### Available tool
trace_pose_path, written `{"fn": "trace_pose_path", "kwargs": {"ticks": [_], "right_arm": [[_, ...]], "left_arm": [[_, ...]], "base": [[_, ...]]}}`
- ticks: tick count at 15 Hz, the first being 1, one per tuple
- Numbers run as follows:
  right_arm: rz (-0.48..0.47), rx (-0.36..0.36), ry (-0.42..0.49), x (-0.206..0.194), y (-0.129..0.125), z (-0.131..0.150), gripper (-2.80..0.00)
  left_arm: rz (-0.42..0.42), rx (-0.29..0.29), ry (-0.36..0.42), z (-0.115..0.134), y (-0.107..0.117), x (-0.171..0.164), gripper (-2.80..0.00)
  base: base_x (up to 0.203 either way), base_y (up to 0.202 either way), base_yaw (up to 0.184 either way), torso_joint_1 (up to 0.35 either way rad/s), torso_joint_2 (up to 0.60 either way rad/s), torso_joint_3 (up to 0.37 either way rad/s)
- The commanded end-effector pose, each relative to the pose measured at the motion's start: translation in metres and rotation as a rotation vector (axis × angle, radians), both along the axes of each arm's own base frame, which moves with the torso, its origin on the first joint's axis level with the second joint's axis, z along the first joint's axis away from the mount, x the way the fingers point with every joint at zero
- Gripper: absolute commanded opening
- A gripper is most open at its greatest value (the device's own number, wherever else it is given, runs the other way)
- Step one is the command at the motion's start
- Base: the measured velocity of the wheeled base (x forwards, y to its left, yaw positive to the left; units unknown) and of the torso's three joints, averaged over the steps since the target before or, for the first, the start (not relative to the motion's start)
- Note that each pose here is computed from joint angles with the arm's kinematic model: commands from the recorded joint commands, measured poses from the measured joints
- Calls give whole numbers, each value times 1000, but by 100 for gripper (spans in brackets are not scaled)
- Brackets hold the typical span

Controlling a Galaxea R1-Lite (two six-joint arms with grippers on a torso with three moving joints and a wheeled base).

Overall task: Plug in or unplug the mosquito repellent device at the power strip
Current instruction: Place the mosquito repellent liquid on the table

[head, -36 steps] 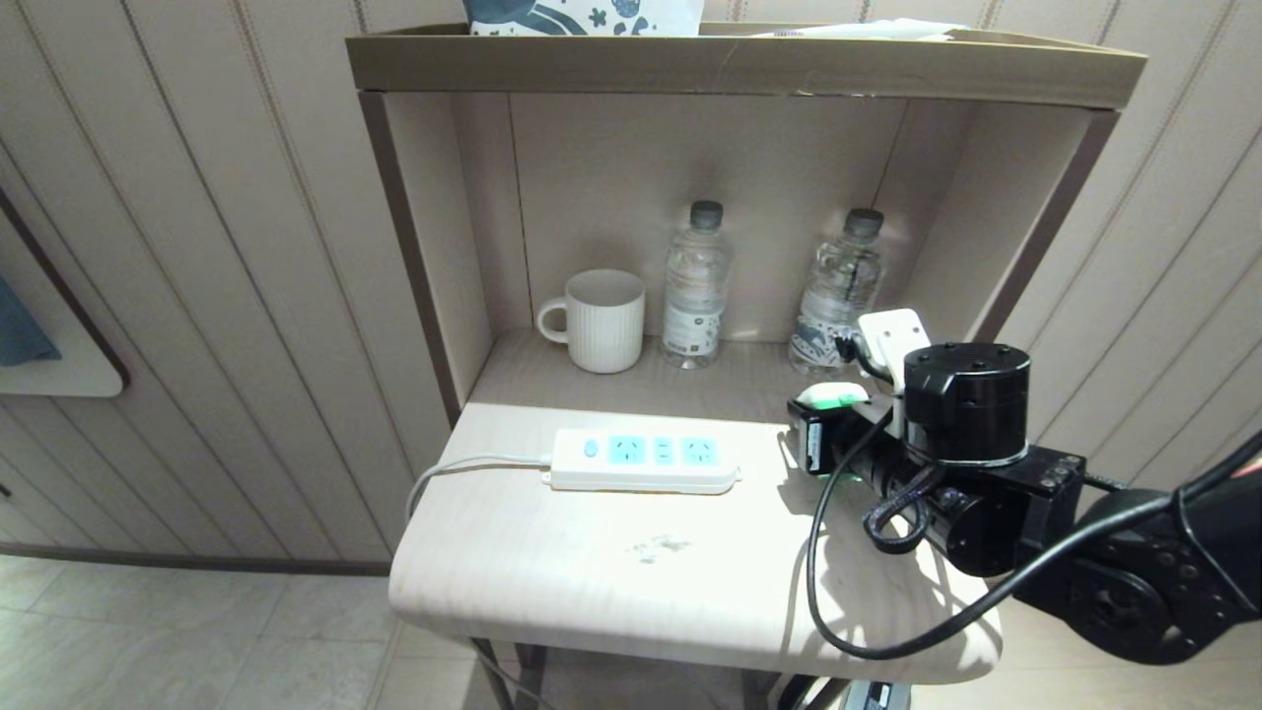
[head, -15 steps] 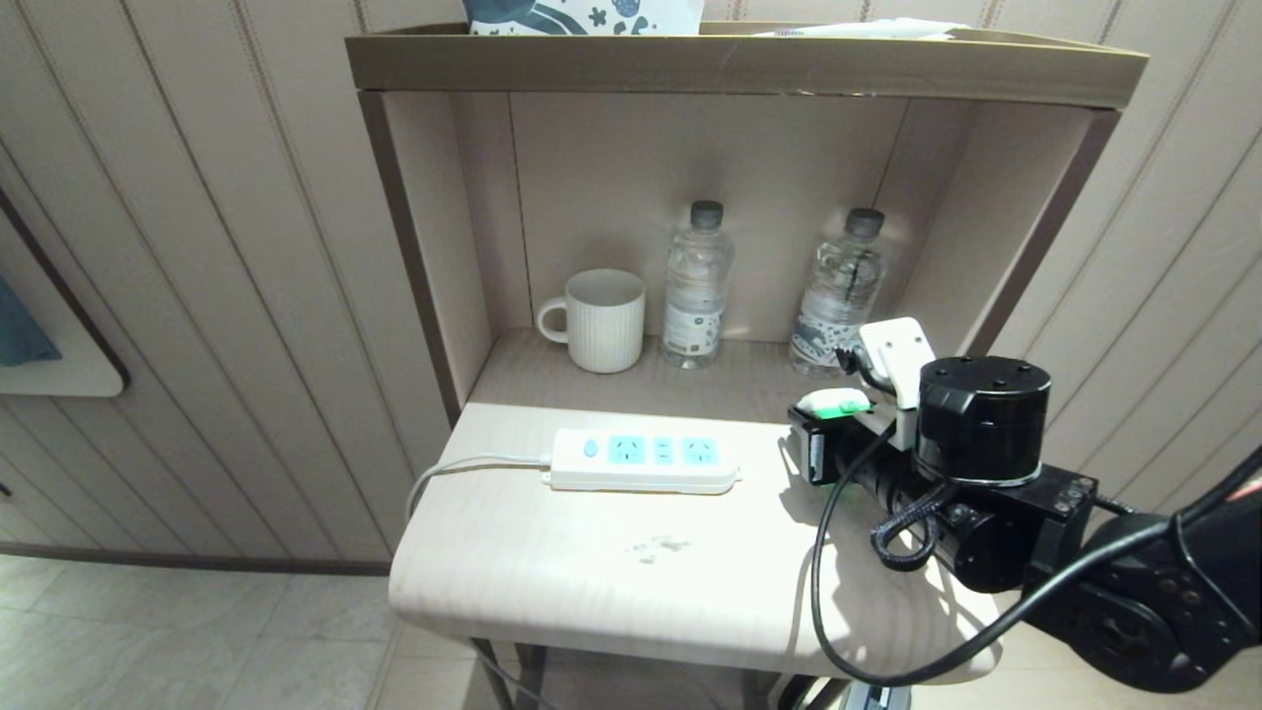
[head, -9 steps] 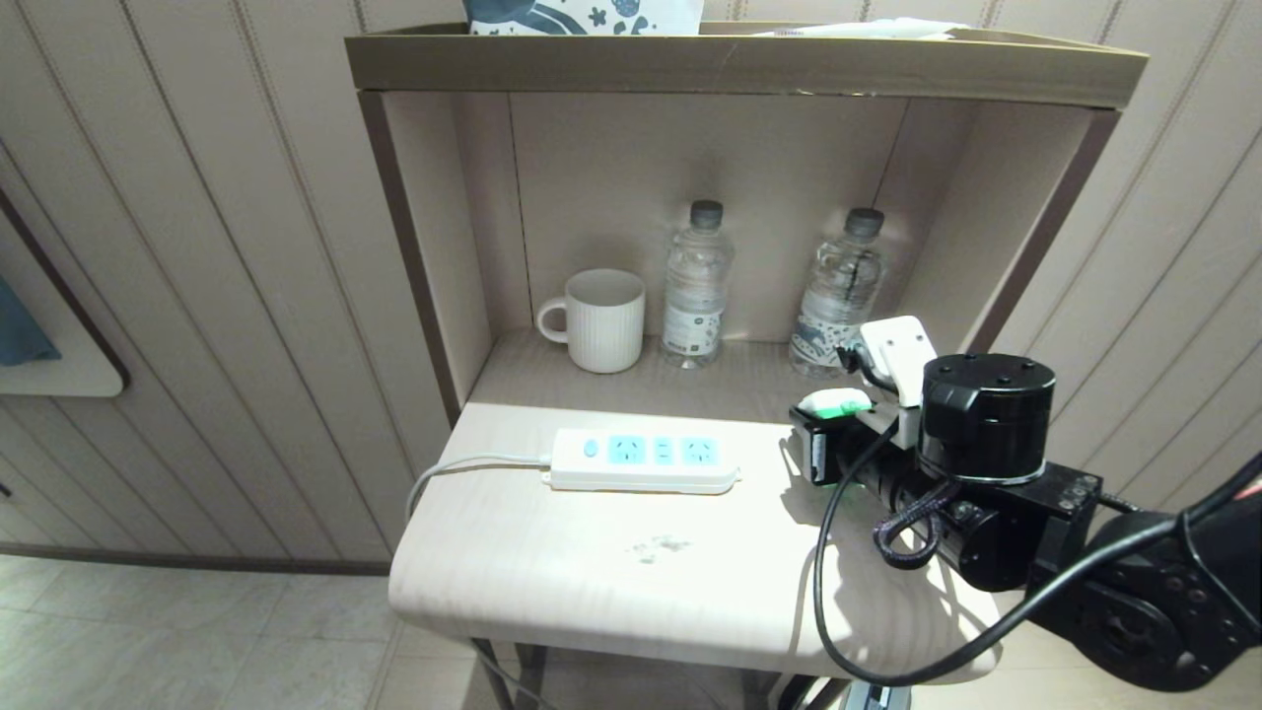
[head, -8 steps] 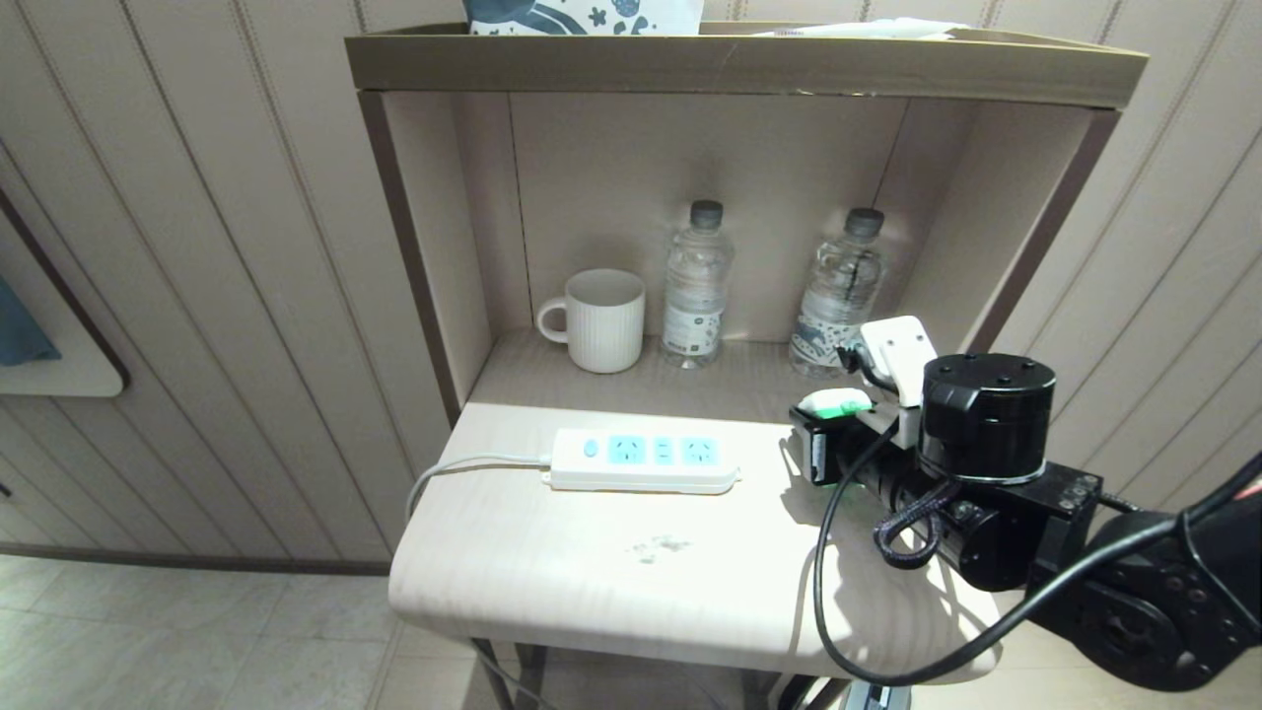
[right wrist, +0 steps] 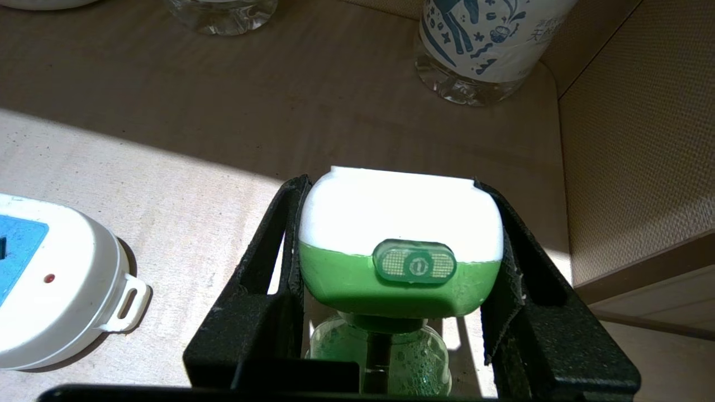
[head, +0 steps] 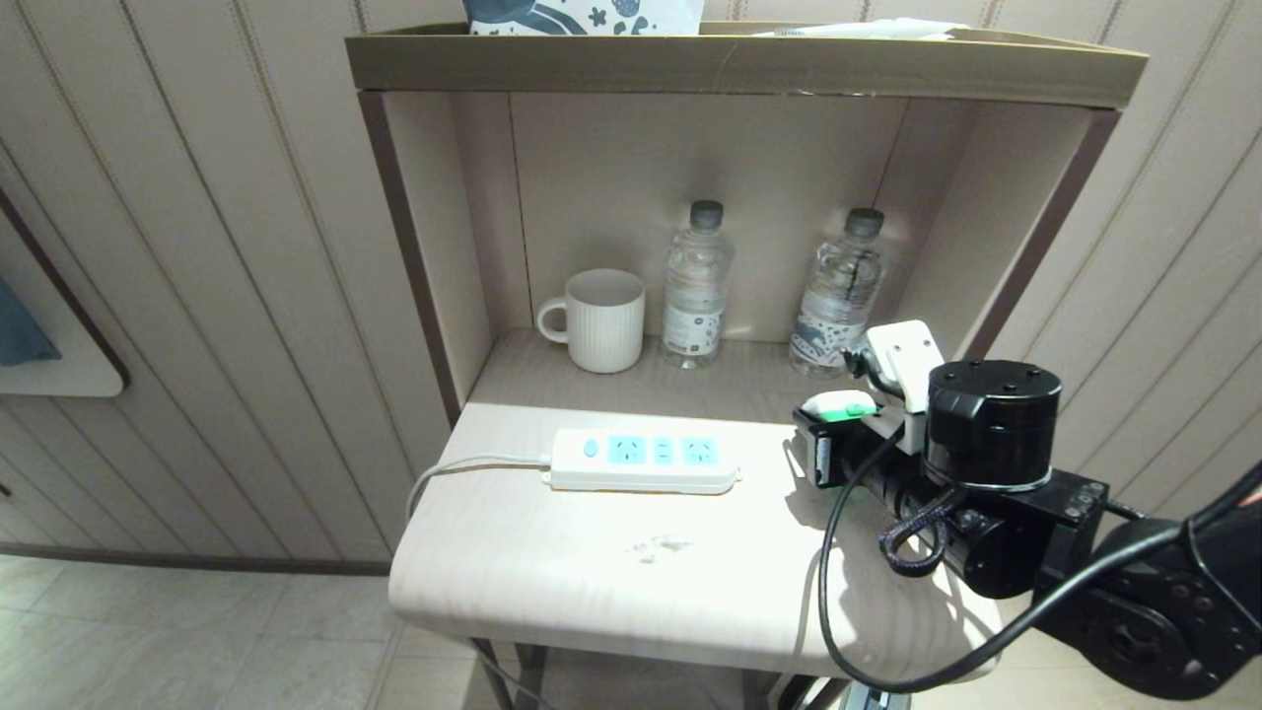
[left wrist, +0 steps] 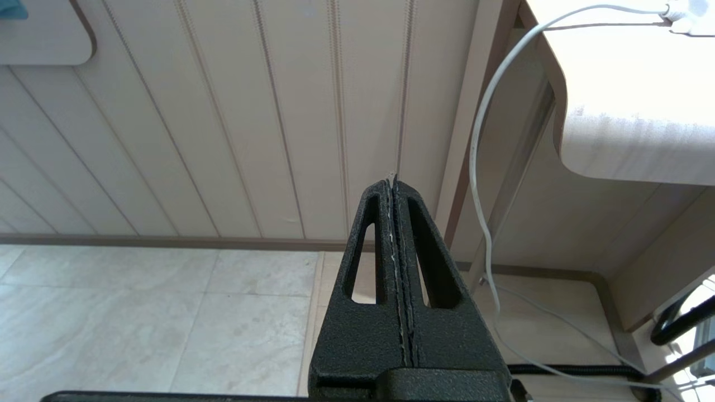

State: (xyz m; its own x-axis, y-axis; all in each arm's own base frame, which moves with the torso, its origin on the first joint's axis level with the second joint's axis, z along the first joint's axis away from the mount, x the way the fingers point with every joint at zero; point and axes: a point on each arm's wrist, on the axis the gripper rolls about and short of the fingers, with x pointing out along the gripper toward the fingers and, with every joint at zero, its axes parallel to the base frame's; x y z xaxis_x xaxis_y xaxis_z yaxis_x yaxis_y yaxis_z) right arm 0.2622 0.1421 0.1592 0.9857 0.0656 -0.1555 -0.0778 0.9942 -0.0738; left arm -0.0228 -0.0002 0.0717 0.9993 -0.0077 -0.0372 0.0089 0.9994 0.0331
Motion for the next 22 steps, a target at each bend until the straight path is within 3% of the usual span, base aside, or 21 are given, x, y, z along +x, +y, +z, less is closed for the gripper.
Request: {"fn": "trace_pose_path", "kwargs": {"ticks": [1,6,7,16,22], "right_arm": [[-4,2,-6,0,-1,1,-280],[-3,3,-5,0,-1,1,-280],[-2,3,-5,-1,0,1,0],[0,19,-30,-5,-2,9,0],[40,62,-102,-39,-9,52,0]], "left_arm": [[0,0,0,0,0,0,-280],[0,0,0,0,0,0,-280],[0,0,0,0,0,0,-280],[0,0,0,0,0,0,-280],[0,0,0,0,0,0,-280]], "base": [[0,0,0,0,0,0],[0,0,0,0,0,0],[0,0,0,0,0,0],[0,0,0,0,0,0],[0,0,0,0,0,0]]}}
